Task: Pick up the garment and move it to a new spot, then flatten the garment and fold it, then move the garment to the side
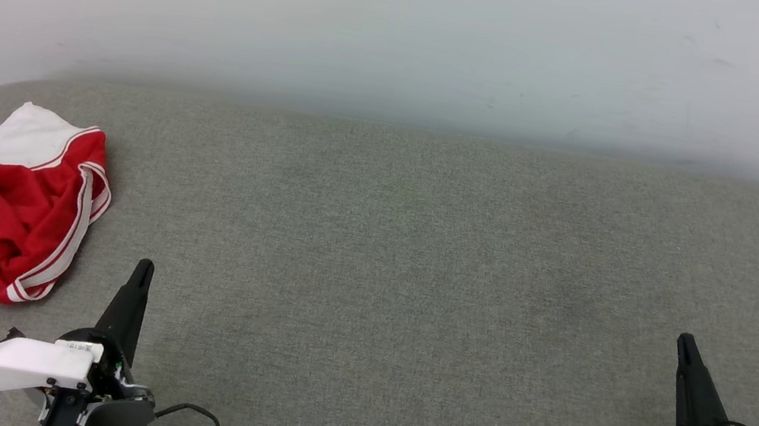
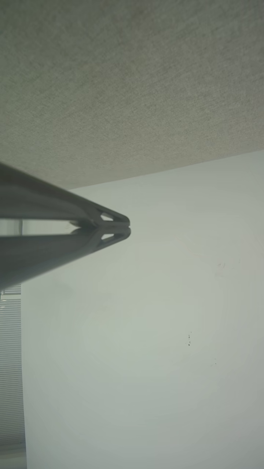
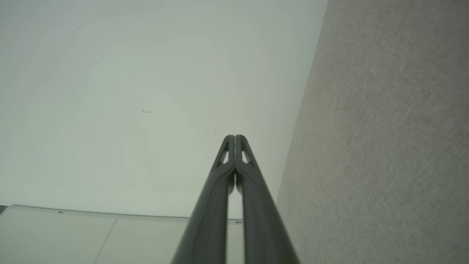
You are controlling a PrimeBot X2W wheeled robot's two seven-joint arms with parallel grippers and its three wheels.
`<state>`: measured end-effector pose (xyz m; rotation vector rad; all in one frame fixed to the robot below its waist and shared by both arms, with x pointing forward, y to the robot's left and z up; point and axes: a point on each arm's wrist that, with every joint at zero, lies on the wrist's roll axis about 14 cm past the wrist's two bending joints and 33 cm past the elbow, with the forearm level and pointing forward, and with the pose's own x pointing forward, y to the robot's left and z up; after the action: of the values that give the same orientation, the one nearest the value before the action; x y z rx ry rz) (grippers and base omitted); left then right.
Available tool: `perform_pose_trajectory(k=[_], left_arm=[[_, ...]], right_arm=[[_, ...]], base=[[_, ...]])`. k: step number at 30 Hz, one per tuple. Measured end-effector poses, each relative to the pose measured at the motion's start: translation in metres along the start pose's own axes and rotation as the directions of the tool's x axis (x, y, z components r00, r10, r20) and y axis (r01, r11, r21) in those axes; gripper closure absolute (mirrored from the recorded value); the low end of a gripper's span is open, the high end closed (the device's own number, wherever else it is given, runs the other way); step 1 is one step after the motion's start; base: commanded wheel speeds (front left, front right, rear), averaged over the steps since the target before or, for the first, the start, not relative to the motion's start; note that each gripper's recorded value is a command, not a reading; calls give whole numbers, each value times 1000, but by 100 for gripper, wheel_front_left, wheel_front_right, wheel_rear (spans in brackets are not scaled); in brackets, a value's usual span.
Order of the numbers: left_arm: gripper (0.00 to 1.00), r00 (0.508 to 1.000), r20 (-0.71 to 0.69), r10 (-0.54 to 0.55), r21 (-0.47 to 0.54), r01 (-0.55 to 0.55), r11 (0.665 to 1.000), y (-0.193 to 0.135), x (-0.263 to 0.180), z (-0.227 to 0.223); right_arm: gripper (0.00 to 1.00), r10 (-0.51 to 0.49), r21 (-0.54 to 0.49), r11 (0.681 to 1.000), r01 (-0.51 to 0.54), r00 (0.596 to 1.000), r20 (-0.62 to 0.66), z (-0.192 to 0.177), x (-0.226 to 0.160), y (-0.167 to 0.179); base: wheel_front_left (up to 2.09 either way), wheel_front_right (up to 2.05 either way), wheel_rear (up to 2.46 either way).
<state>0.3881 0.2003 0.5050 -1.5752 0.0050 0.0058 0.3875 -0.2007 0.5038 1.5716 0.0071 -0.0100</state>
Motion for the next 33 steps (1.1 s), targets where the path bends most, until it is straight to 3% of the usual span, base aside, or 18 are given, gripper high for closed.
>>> perform_pose_trajectory(k=[22,23,27,33], left_arm=[[100,1000,0,0,0,0,1000,0,0,0],[0,1000,0,0,0,0,1000,0,0,0],[0,999,-2,46,-3,-46,999,16,-7,-2],[0,1000,-9,17,3,-17,1000,6,-5,-10]], right_arm=[[100,0,0,1000,0,1000,0,0,0,0],[0,0,0,1000,0,1000,0,0,0,0],[0,-47,2,999,47,999,7,1,-8,-16],[0,-24,-10,1000,25,1000,19,0,-7,-9]], base=[[0,0,0],[0,0,0],[0,0,0],[0,0,0]])
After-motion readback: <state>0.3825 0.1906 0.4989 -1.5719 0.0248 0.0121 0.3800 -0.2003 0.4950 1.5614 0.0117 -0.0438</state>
